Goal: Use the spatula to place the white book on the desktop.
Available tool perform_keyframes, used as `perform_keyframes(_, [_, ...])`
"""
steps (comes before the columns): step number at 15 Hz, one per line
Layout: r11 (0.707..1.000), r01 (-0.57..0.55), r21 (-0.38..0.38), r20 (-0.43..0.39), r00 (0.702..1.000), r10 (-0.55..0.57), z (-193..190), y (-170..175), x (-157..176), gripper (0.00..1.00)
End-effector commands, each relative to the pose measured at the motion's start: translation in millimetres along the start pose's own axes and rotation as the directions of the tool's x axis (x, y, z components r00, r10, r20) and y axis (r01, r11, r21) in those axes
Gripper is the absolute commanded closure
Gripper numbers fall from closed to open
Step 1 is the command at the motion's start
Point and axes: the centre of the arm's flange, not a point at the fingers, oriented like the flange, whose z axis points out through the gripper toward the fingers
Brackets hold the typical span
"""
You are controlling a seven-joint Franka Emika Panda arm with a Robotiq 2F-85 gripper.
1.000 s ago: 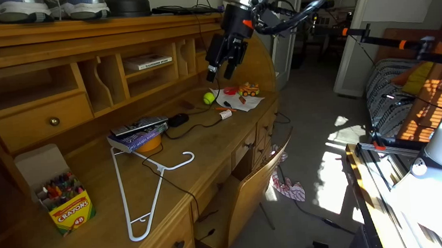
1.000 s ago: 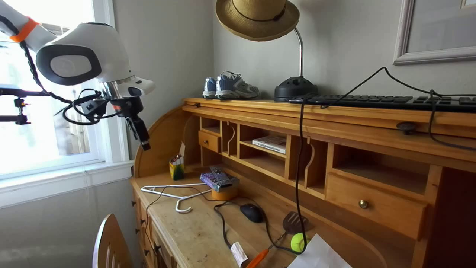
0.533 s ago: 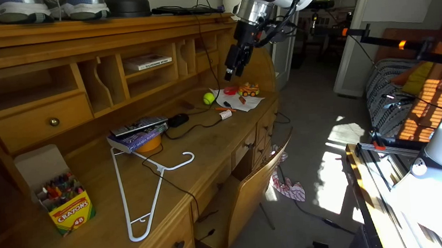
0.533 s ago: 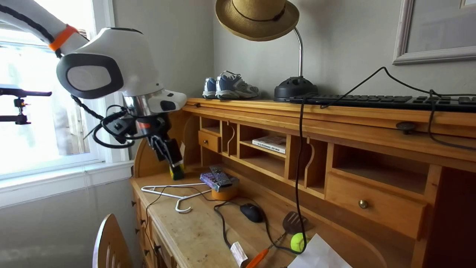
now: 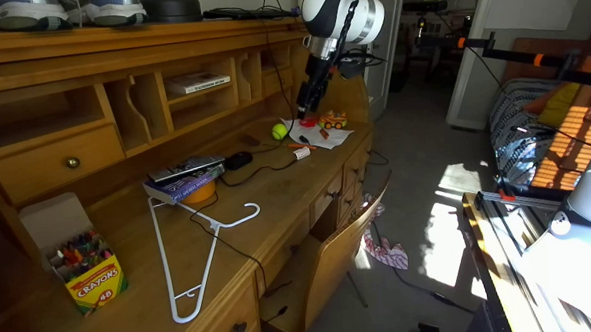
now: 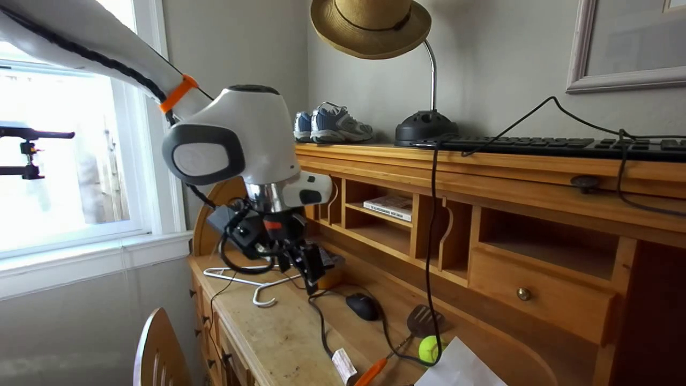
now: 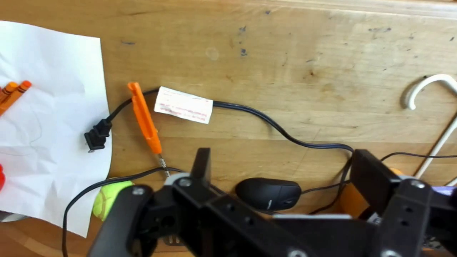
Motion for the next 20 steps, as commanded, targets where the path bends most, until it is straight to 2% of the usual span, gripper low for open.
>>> perform_keyframes(1, [0.999, 0.010, -0.038, 0.020, 1.000, -0.009, 42, 38, 21, 0.00])
perform_keyframes(3, [0.998, 0.012, -0.061, 0.030, 1.000, -0.010, 58, 54, 22, 0.00])
perform_keyframes(4, [0.996, -0.016, -0.089, 0.020, 1.000, 0.018, 69, 61, 25, 0.00])
perform_keyframes(5, [0.991, -0.088, -0.105, 0.036, 0.995, 0.092, 72, 65, 29, 0.00])
perform_keyframes(6, [0.997, -0.034, -0.068, 0.028, 0.999, 0.036, 56, 53, 11, 0.00])
perform_keyframes(9, [0.993, -0.074, -0.089, 0.036, 0.996, 0.078, 69, 62, 17, 0.00])
perform_keyframes(13, [0.993, -0.077, -0.093, 0.031, 0.996, 0.080, 68, 62, 21, 0.00])
perform_keyframes(20, [0.995, -0.006, -0.103, 0.048, 0.999, 0.011, 95, 96, 48, 0.00])
